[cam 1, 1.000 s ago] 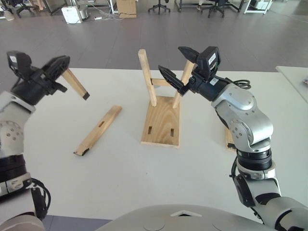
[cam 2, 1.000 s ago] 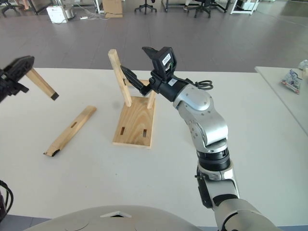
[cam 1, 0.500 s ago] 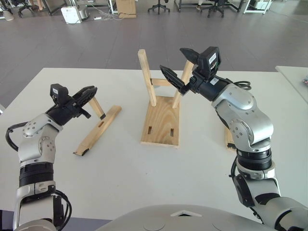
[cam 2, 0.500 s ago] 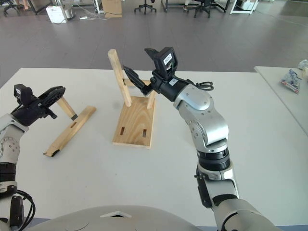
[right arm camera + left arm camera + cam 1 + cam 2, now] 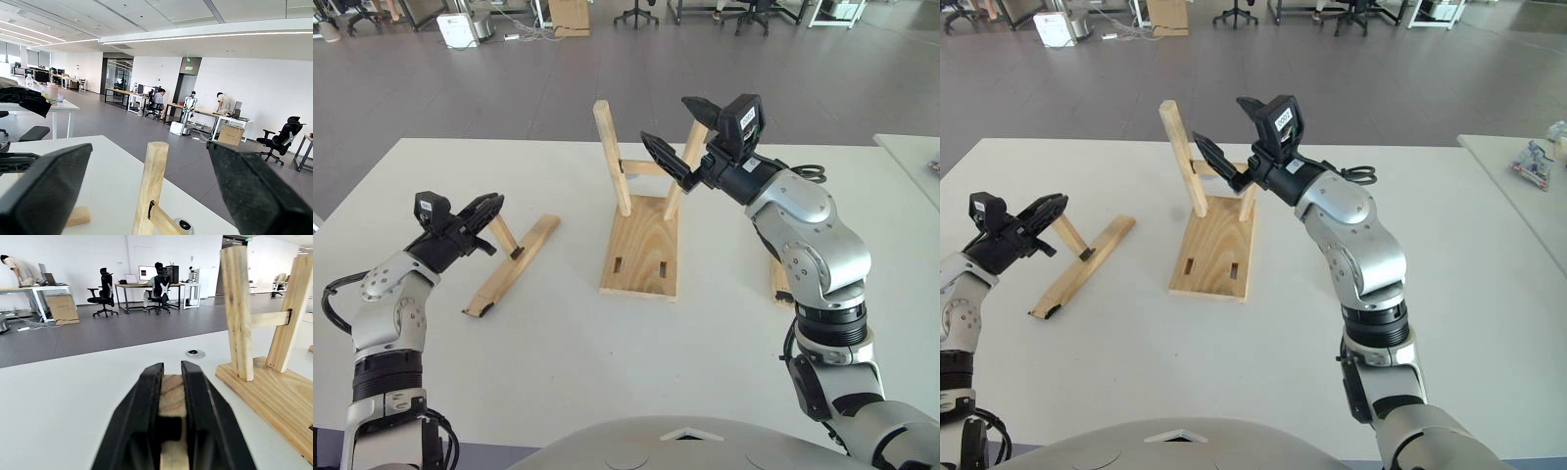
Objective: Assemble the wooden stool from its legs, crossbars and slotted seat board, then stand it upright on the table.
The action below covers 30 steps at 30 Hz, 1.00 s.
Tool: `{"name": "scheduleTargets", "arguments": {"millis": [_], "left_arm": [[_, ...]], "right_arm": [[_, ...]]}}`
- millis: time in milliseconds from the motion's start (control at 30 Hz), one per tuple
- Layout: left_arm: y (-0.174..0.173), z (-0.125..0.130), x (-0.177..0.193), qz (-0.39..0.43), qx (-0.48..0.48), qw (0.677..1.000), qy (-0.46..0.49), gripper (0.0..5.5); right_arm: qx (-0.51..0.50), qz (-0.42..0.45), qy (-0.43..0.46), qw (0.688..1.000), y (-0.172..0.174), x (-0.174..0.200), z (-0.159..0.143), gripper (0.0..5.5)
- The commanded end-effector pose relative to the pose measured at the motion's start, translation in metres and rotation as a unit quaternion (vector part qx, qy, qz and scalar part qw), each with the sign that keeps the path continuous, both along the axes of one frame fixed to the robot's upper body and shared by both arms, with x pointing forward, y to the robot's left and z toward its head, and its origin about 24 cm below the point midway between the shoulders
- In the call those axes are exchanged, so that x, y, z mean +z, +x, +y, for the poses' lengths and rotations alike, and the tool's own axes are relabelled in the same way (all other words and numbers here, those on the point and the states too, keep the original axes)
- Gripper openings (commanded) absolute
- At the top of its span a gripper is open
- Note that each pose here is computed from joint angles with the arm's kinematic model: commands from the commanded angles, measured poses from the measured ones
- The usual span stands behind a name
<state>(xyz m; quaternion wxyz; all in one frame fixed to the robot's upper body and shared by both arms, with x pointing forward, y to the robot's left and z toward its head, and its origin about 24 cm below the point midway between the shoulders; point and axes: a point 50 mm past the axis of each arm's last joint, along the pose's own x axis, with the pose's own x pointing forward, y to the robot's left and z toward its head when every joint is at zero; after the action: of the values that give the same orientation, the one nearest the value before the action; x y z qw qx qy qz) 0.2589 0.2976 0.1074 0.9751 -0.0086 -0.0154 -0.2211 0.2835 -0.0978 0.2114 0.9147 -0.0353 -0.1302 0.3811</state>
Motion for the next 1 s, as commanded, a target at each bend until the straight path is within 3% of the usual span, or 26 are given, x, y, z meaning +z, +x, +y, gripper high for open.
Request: {"name": "scheduleTargets", "arguments": {"millis": [33, 700, 1000], "left_arm": [[-0.001, -0.002, -0.001, 0.002, 0.010, 1.000, 0.002, 0.41], [0.008, -0.007, -0.011, 0.012, 0.026, 1.000, 0.005, 0.41], [-0.025, -0.006, -0.052, 0.059, 0.043, 0.997, 0.011, 0.41]], "right_arm": [[-0.006, 0.002, -0.005, 1.000, 0.001, -0.002, -0.002, 4.37], [-0.008, 0.000, -0.005, 1.000, 0.002, -0.002, -0.002, 4.37], [-0.008, -0.001, -0.004, 1.000, 0.001, -0.002, -0.002, 4.37]]}}
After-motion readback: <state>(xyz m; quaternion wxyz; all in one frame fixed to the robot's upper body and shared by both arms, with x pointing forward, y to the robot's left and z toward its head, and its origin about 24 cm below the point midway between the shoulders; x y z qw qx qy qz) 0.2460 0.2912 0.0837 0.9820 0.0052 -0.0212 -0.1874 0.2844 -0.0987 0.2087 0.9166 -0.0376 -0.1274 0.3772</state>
